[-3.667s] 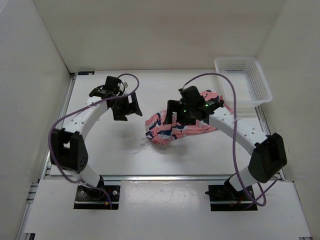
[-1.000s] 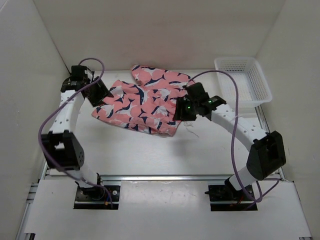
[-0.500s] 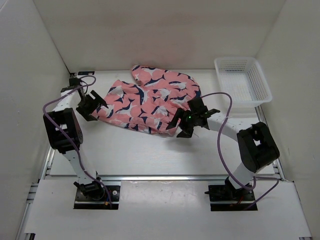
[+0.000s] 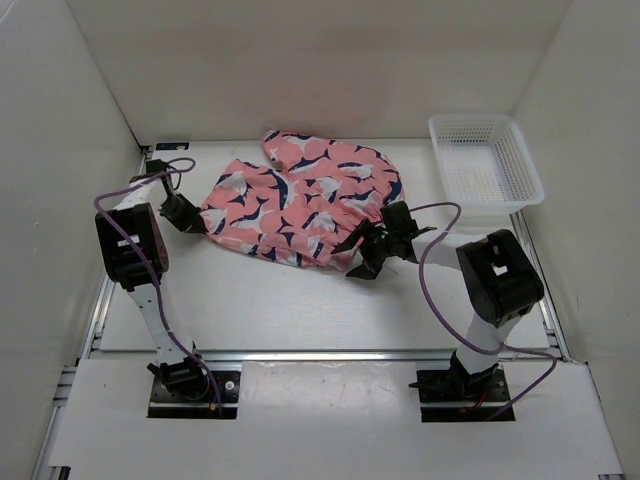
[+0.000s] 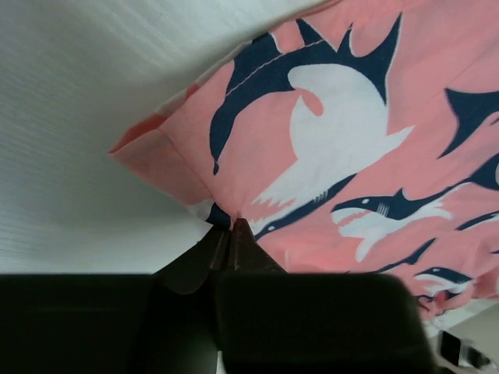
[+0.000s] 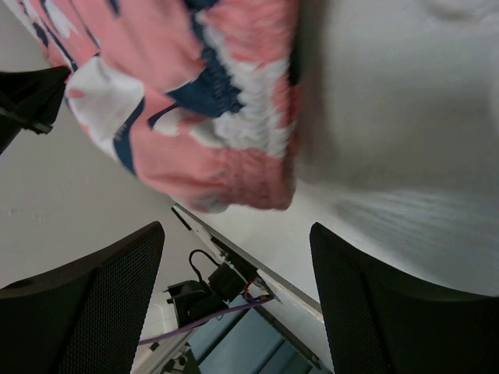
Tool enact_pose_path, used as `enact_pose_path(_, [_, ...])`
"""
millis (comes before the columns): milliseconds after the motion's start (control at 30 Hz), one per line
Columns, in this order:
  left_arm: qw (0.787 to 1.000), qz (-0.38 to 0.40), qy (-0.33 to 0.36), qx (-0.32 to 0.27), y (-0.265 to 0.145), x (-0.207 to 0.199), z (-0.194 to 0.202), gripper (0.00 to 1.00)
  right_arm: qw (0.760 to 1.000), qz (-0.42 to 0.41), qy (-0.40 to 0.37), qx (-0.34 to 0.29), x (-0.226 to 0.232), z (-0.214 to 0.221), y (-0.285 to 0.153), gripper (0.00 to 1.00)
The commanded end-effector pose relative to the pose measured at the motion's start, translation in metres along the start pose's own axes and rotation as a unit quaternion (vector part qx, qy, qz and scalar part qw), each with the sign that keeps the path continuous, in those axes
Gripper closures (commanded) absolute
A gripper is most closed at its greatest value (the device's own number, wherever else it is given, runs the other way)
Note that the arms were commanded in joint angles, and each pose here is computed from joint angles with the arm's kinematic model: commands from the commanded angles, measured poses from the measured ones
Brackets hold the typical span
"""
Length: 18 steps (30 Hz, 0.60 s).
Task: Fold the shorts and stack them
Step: Flatten the shorts out
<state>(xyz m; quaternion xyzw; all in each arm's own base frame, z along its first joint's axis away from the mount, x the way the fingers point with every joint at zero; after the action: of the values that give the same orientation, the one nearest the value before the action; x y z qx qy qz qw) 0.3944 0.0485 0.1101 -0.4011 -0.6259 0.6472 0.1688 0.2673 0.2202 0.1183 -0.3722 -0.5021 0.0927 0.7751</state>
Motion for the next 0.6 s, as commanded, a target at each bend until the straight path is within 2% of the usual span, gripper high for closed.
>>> enact_pose_path(0, [0.999, 0.026, 0.010, -0.029, -0.015, -0.013, -0.012, 0.90, 0.999, -0.020, 0.020, 0.015, 0.009, -0.005, 0.004, 0.20])
enact_pose_path(133, [0.999, 0.029, 0.011, -0.033, -0.019, -0.014, -0.012, 0.90, 0.999, -0.001, 0.035, -0.005, 0.008, -0.008, 0.011, 0.22])
enact_pose_path(233, [0.999, 0.027, 0.012, -0.040, -0.023, -0.015, -0.013, 0.90, 0.999, 0.003, 0.052, -0.004, 0.009, -0.011, 0.015, 0.28])
enact_pose_path(400, [0.998, 0.030, 0.013, -0.045, -0.029, -0.016, -0.011, 0.90, 0.999, 0.003, 0.052, -0.005, 0.016, -0.009, 0.029, 0.43])
enact_pose_path(433, [0.998, 0.033, 0.014, -0.049, -0.032, -0.016, -0.011, 0.90, 0.998, 0.009, 0.055, -0.009, 0.013, -0.011, 0.033, 0.52])
enact_pose_path(500, [0.998, 0.040, 0.016, -0.052, -0.037, -0.018, -0.011, 0.90, 0.998, 0.007, 0.053, -0.016, 0.016, -0.012, 0.033, 0.62])
enact_pose_path(533, [0.997, 0.042, 0.017, -0.055, -0.040, -0.019, -0.011, 0.90, 0.998, 0.004, 0.050, -0.025, 0.022, -0.013, 0.030, 0.77])
enact_pose_path(567, [0.997, 0.042, 0.022, -0.056, -0.040, -0.019, -0.011, 0.90, 0.998, 0.010, 0.041, -0.044, 0.024, -0.016, 0.028, 0.83])
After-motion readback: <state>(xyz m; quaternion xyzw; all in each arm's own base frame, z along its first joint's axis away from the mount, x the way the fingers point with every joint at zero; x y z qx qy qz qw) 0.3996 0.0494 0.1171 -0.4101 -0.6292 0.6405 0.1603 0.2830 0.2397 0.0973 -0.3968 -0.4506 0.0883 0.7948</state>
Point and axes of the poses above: each gripper's point midway between its finger pads, its own y axis out along the fingers, its own x axis along the line the jaws close on, z = x × y, the point moved 9 cm from there along -y, back along the fingers, and after that the axes turned 3 degrees about y, right-handed, at the moved point
